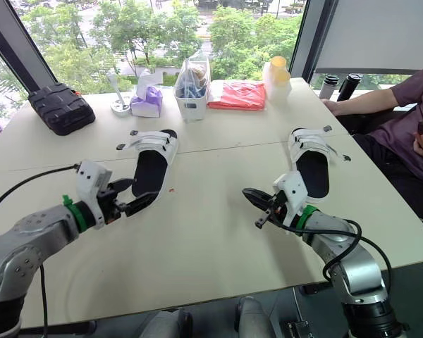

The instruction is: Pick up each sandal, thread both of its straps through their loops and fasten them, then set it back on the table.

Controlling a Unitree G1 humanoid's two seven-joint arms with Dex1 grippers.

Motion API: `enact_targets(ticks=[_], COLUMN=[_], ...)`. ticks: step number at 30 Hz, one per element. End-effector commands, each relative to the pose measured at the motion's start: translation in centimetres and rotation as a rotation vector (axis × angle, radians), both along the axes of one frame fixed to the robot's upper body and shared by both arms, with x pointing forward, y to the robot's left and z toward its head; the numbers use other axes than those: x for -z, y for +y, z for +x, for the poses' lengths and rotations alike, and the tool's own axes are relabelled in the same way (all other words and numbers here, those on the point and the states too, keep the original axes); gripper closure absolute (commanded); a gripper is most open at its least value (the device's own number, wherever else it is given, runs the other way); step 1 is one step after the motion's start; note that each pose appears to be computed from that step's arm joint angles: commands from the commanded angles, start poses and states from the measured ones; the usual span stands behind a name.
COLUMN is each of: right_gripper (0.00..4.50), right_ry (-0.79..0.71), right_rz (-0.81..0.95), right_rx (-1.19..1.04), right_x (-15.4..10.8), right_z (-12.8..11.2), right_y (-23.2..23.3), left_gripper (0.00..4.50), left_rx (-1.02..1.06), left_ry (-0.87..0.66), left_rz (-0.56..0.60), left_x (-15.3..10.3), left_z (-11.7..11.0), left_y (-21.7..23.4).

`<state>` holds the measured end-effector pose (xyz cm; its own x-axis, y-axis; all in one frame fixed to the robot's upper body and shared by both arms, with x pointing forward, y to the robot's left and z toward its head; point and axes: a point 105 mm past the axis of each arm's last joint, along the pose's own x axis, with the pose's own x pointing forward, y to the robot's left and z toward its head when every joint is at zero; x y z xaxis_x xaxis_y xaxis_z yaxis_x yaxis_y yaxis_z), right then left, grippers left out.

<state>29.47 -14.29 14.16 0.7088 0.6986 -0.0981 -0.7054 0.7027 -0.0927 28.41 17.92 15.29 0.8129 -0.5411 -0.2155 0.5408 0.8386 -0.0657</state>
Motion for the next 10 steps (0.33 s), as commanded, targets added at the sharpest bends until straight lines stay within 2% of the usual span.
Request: enact_targets(ticks=[1, 7, 10], right_gripper=[4.50, 4.50, 4.50], right_ry=[0.040, 0.140, 0.176], right_rz=[0.100, 0.098, 0.069], right_rx=[0.016, -0.004, -0.019], right_x=[-0.9, -0.1, 0.5], right_z=[-0.2, -1.9, -2.7], right_y=[-0.9, -1.4, -1.7], left_gripper=[0.09, 0.09, 0.09], left_rx=[-0.042, -0.040, -0.028], left_ry=[-0.021, 0.060, 0.064], left_rz=[-0.008, -0.076, -0.120], left_x=[0.5, 2.2, 2.2], left_z=[-2.2, -6.4, -7.0], left_y=[2.4, 2.4, 1.6])
